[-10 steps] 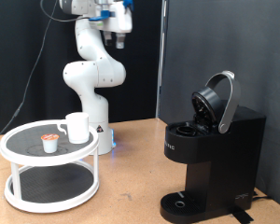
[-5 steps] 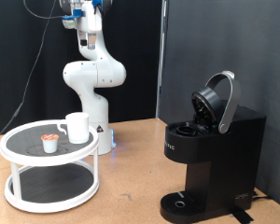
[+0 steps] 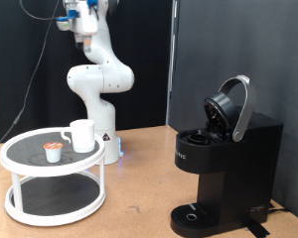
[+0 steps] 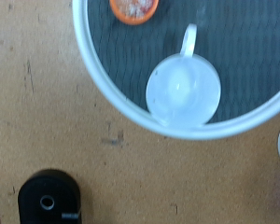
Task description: Make a cup of coffee with the keurig machine
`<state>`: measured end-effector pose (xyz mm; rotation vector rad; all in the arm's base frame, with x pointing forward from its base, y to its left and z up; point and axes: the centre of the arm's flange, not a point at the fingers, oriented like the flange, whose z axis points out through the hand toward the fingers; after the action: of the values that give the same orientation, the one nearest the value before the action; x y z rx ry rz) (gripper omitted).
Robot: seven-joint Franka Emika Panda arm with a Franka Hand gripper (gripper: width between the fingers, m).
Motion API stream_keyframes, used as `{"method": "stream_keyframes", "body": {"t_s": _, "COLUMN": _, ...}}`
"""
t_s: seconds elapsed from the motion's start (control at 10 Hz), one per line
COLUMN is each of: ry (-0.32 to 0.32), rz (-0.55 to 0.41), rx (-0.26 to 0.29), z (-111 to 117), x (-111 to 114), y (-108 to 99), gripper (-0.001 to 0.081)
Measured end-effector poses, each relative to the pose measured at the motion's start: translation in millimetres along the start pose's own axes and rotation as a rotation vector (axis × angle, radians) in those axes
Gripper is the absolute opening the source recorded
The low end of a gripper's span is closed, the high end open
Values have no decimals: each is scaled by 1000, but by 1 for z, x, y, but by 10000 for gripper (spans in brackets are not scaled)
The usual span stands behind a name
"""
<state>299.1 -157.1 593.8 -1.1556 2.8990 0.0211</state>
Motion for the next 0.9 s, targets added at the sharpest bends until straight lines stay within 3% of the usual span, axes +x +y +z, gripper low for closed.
{"method": "stream_keyframes", "body": {"t_s": 0.5, "ry": -3, "rz": 4, "rx": -9, "z": 0, "x": 38, "y": -42, "gripper": 735}}
{"method": "stream_keyframes", "body": {"t_s": 0.9, "ry": -38, "rz": -57, "rx": -48, "z": 6, "x": 43, "y": -43, "gripper": 735}}
